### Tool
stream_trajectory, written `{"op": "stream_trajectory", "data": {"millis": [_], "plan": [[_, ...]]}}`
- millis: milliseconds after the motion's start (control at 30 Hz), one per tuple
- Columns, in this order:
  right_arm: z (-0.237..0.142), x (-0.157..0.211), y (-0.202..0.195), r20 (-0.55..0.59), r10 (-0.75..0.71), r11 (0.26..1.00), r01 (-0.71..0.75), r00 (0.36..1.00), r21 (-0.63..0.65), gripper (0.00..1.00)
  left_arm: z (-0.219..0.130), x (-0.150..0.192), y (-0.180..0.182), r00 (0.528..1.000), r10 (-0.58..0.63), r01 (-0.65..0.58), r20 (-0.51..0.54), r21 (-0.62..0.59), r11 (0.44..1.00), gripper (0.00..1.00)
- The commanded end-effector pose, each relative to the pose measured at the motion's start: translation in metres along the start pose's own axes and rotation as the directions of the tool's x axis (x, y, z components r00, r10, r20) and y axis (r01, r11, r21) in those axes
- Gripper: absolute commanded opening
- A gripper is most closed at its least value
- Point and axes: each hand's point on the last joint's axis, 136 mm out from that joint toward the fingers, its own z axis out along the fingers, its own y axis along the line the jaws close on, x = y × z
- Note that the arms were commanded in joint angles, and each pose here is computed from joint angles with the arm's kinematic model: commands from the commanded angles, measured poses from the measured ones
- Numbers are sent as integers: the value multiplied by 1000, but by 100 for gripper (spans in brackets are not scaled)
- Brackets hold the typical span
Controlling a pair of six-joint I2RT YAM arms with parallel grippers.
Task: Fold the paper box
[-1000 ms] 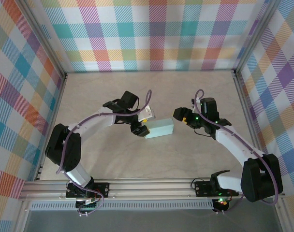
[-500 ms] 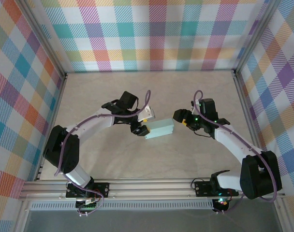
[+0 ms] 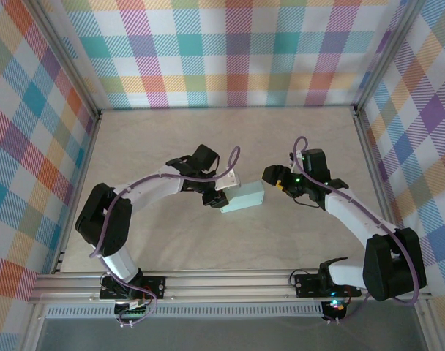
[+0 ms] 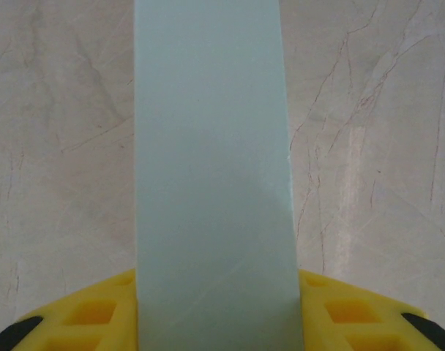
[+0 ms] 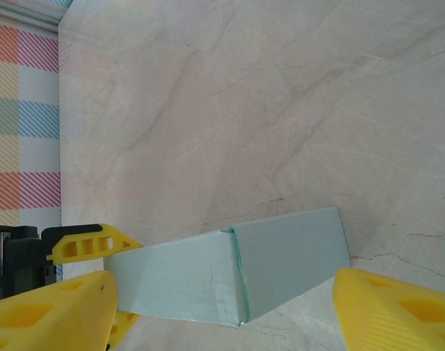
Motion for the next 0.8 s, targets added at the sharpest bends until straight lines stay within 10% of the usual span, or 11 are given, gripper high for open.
{"op": "stream_trajectory", "data": {"millis": [0,233,500,767], "plan": [[-2,5,-5,-15,21,1000,-21,1000,4,77,-7,3,2,999,27,-29,-30,-80,996,39],[-5,-1,-6,6,51,999,-51,999,-11,77,-29,0,51,986,138,-169,-98,-572,802,39],[0,-2,-17,3,106,994,-106,994,-17,77,-20,17,97,936,160,-351,-313,-796,493,41],[-1,-5,-20,7,113,994,-113,994,-14,77,3,23,103,921,166,-388,-352,-794,468,66]]}}
